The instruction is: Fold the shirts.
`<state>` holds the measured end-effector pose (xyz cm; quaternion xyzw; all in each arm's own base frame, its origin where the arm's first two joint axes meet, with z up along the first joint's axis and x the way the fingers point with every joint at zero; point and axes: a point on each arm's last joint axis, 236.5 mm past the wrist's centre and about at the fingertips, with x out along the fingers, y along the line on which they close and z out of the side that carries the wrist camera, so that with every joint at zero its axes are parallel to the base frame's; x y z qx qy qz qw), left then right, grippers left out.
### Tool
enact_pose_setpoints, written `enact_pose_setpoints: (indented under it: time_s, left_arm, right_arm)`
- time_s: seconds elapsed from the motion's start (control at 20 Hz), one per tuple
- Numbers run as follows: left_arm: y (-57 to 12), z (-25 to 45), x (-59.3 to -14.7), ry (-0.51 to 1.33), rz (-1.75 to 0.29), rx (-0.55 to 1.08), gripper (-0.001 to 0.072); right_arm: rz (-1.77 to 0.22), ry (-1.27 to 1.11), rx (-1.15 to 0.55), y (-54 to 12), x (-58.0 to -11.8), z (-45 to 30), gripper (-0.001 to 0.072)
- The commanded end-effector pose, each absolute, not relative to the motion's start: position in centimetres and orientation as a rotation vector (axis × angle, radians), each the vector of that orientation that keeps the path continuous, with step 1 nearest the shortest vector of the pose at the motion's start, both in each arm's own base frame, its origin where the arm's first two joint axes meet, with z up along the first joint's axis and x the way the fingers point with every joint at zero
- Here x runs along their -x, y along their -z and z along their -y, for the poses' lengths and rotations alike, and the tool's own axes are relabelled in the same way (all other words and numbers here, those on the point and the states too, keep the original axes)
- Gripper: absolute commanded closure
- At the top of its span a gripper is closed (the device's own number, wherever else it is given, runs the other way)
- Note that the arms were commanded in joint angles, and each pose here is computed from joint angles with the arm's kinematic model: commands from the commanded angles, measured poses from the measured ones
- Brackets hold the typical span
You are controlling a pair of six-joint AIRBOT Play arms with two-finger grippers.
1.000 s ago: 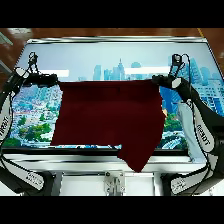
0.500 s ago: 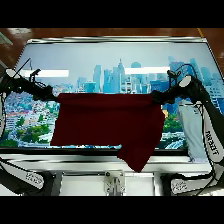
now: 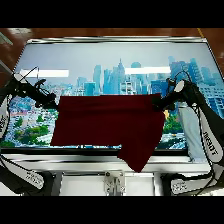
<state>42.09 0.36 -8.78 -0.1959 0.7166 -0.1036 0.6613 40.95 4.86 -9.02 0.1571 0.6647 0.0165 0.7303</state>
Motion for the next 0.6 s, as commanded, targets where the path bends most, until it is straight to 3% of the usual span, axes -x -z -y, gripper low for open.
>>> enact_pose_setpoints:
  time_s: [0.0,0.2,0.25,0.3,0.4,0.45,0.55]
  left_arm:
    - [9.6,-1.1,-42.5,0.189,-1.614,0.426,0.0662]
    - [9.9,-1.3,-43.3,0.171,-1.585,0.429,0.0661]
    - [9.8,-1.1,-43.3,0.177,-1.584,0.438,0.0659]
    - [9.7,-0.7,-43.4,0.186,-1.581,0.452,0.0604]
    - [9.2,-0.3,-42.8,0.206,-1.601,0.469,0.0221]
    - [8.6,-0.4,-42.3,0.215,-1.621,0.469,0.0198]
    - [6.8,-1.4,-41.0,0.222,-1.648,0.487,0.0198]
  right_arm:
    - [-1.511,0.013,-0.344,10.8,-40.3,-4.3,0.0651]
    - [-1.481,0.023,-0.343,11.6,-41.3,-4.0,0.0650]
    - [-1.469,0.023,-0.348,11.5,-41.6,-4.0,0.0617]
    - [-1.457,0.022,-0.353,11.5,-41.8,-4.1,0.0506]
    - [-1.450,-0.007,-0.334,10.8,-42.0,-4.2,0.0313]
    - [-1.457,-0.039,-0.303,9.9,-41.7,-4.3,0.0247]
    - [-1.490,-0.076,-0.211,7.5,-40.1,-2.9,0.0244]
